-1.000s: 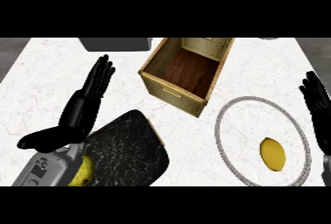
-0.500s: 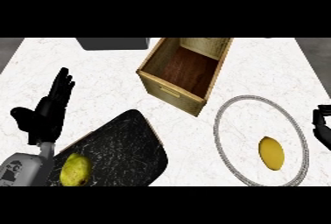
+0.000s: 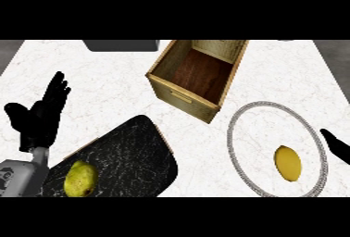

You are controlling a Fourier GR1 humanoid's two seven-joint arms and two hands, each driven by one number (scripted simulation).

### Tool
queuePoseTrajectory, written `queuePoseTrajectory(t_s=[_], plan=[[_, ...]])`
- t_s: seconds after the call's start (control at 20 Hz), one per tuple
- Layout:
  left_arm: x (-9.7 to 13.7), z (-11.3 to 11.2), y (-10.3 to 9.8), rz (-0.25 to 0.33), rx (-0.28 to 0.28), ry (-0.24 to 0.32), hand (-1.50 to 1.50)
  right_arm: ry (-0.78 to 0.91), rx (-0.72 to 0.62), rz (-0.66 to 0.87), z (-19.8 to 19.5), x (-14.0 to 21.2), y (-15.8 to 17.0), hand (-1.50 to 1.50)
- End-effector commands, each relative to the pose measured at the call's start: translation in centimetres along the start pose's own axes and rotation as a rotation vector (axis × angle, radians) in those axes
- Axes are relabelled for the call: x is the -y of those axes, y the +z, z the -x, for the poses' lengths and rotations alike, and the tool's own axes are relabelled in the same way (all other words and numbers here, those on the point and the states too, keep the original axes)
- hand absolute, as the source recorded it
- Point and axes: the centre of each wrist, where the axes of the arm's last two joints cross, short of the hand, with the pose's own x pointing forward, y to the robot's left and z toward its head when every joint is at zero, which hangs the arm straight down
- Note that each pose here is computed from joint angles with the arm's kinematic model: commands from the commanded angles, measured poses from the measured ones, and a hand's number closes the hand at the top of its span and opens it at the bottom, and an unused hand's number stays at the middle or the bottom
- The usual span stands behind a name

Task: Pick the lemon from the placemat and place it in the basket

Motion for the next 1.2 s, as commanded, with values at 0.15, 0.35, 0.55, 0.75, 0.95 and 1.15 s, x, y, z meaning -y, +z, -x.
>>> queuePoseTrajectory(t_s=[0.15,0.35,0.55,0.75,0.95,1.15], plan=[[-0.8,0.3,0.2,-0.02,-0.012,-0.016,0.0,0.374,-0.207,-0.302,-0.8,4.1,0.8,-1.5],[-1.0,0.9,0.4,-0.031,-0.02,-0.019,0.0,0.512,-0.331,-0.561,-3.0,5.5,1.3,-1.5],[-2.4,0.0,-0.2,-0.036,-0.002,-0.002,0.0,0.49,-0.342,-0.66,-9.6,7.5,2.1,-1.5],[0.2,0.3,1.3,-0.008,-0.003,0.0,0.0,0.485,-0.4,-0.657,-11.9,9.1,2.4,-1.5],[0.1,1.0,-0.8,-0.011,-0.018,0.004,0.0,0.401,-0.404,-0.624,-11.5,8.0,4.2,-1.5],[0.9,-0.3,0.4,0.011,-0.009,0.001,0.0,0.327,-0.368,-0.563,-11.4,7.3,2.9,-1.5]])
